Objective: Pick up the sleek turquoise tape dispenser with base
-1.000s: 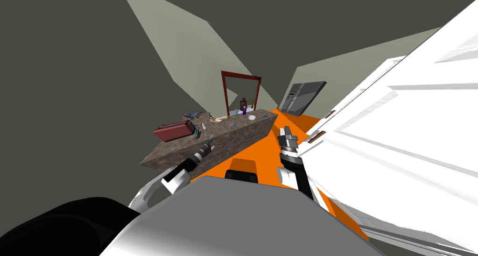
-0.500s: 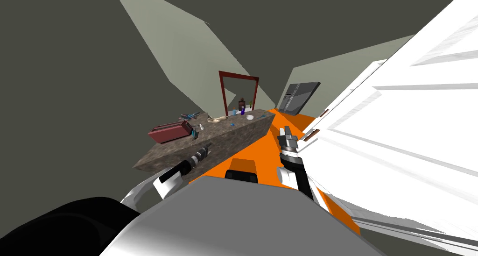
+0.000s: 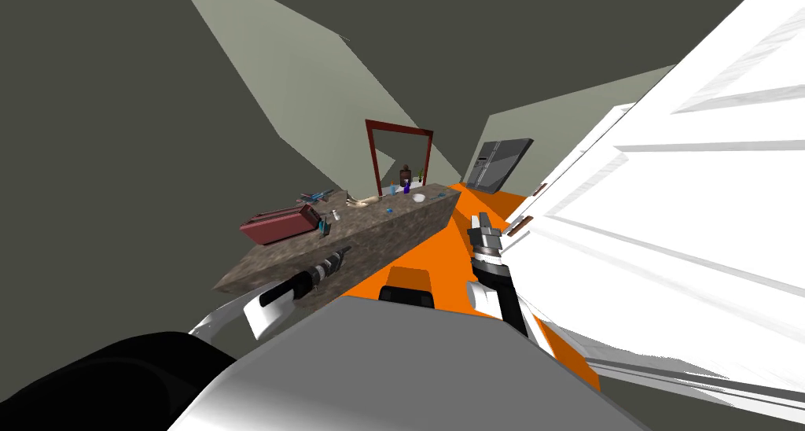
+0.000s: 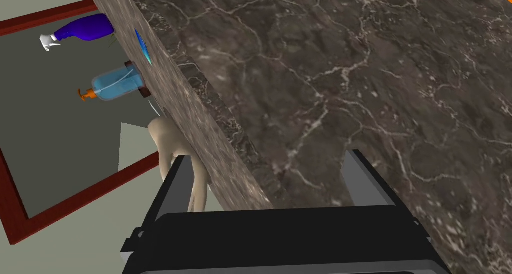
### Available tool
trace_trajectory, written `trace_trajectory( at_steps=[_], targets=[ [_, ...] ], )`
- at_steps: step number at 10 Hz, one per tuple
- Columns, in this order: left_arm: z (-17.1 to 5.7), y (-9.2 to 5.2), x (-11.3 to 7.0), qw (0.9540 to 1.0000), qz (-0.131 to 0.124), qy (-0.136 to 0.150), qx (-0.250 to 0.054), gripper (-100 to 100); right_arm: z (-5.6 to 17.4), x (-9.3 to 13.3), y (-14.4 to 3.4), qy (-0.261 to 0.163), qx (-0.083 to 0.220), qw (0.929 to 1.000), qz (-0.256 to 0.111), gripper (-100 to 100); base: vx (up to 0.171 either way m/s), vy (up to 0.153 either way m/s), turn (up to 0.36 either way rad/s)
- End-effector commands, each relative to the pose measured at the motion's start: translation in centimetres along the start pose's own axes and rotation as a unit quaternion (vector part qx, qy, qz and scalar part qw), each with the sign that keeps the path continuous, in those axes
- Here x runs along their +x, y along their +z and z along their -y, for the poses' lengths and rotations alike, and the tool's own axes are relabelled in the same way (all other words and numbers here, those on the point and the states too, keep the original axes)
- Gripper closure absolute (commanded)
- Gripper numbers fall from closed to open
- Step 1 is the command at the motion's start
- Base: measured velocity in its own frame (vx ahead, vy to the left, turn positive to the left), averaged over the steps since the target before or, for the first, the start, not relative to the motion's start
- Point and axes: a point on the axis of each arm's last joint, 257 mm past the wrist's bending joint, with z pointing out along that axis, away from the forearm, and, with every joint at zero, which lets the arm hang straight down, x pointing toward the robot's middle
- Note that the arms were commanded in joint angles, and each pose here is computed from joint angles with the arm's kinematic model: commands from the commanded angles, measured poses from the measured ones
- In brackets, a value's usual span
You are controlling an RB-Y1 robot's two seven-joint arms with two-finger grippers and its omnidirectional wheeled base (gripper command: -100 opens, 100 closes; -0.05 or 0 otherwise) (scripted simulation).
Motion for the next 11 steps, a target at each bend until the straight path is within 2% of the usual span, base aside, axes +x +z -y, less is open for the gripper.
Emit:
trace_trajectory(
  at_steps=[1,2,3,4,5,6,7,8,9,11],
  targets=[
    [-0.2,-0.3,-0.7,0.9999,-0.001,0.01,-0.009,-100,0.0,0.0,0.0,0.0,0.0,1.0,0.0,0,0.01,0.0,0.003],
    [-2.3,-0.9,-1.8,0.999,0.003,0.02,-0.041,-100,0.0,0.0,0.0,0.0,0.0,1.0,0.0,0,0.02,0.0,-0.057],
    [-2.2,-1.0,-2.1,0.9986,0.001,0.03,-0.044,-100,0.0,0.0,0.0,0.0,0.0,1.0,0.0,0,0.021,-0.001,-0.031],
    [-4.1,-1.7,-3.2,0.9965,0.006,0.038,-0.075,-100,0.0,0.0,0.0,0.0,0.0,1.0,0.0,0,0.033,-0.007,-0.049],
    [-4.0,-1.8,-3.7,0.9957,0.004,0.05,-0.079,-100,0.0,0.0,0.0,0.0,0.0,1.0,0.0,0,0.03,-0.004,-0.021],
    [-5.7,-2.6,-4.9,0.9924,0.01,0.06,-0.108,-100,0.0,0.0,0.0,0.0,0.0,1.0,0.0,0,0.041,0.0,-0.043],
    [-5.6,-2.7,-5.3,0.9913,0.008,0.071,-0.111,-100,0.0,0.0,0.0,0.0,0.0,1.0,0.0,0,0.035,0.004,-0.024],
    [-7.1,-3.6,-6.7,0.9866,0.014,0.083,-0.14,-100,0.0,0.0,0.0,0.0,0.0,1.0,0.0,0,0.04,0.006,-0.043],
    [-6.9,-3.7,-7.1,0.9855,0.012,0.092,-0.142,-100,0.0,0.0,0.0,0.0,0.0,1.0,0.0,0,0.037,0.008,-0.022],
    [-9.3,-5.7,-10.1,0.973,0.024,0.122,-0.194,-100,0.0,0.0,0.0,0.0,0.0,1.0,0.0,0,0.072,0.025,-0.046]
  ],
)
